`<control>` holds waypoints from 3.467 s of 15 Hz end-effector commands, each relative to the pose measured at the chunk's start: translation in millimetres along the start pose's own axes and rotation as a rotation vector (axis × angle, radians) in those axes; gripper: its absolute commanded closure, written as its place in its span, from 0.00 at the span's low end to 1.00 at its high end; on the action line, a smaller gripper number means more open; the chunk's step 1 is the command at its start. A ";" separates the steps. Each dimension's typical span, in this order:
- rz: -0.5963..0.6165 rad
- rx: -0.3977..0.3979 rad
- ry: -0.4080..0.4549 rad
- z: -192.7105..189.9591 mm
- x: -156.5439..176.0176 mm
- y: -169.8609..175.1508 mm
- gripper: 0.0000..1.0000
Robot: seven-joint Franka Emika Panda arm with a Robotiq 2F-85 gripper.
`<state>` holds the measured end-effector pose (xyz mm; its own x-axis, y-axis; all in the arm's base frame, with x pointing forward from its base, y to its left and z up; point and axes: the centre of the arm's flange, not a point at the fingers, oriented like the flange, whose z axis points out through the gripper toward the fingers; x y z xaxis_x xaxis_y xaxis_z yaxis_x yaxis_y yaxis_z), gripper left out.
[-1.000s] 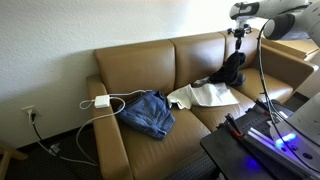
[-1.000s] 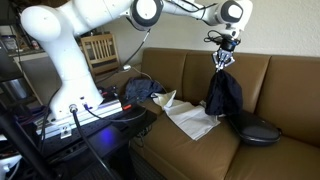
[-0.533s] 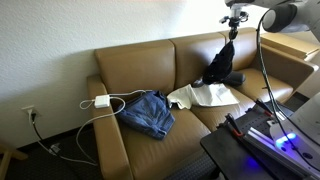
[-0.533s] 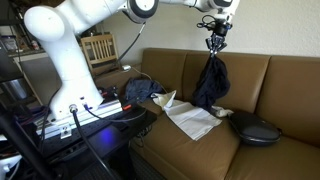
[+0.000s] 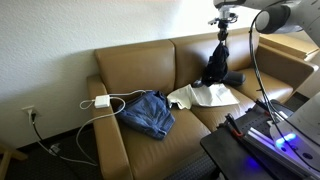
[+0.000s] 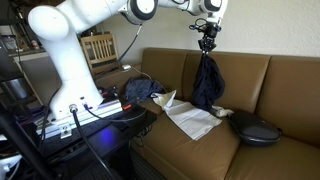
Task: Pick the black cloth and put it on the left of the couch
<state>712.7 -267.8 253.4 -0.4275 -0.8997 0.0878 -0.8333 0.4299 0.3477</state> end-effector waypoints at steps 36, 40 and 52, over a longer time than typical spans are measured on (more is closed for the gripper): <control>-1.699 -0.006 0.018 -43.3 -566.5 436.2 1.00; -1.787 -0.190 -0.076 -0.9 -585.0 419.4 1.00; -1.640 -0.346 0.169 236.5 -540.3 311.0 1.00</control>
<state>608.9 383.6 120.9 0.7591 -0.3598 -0.5425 -0.1972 -0.9213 0.3351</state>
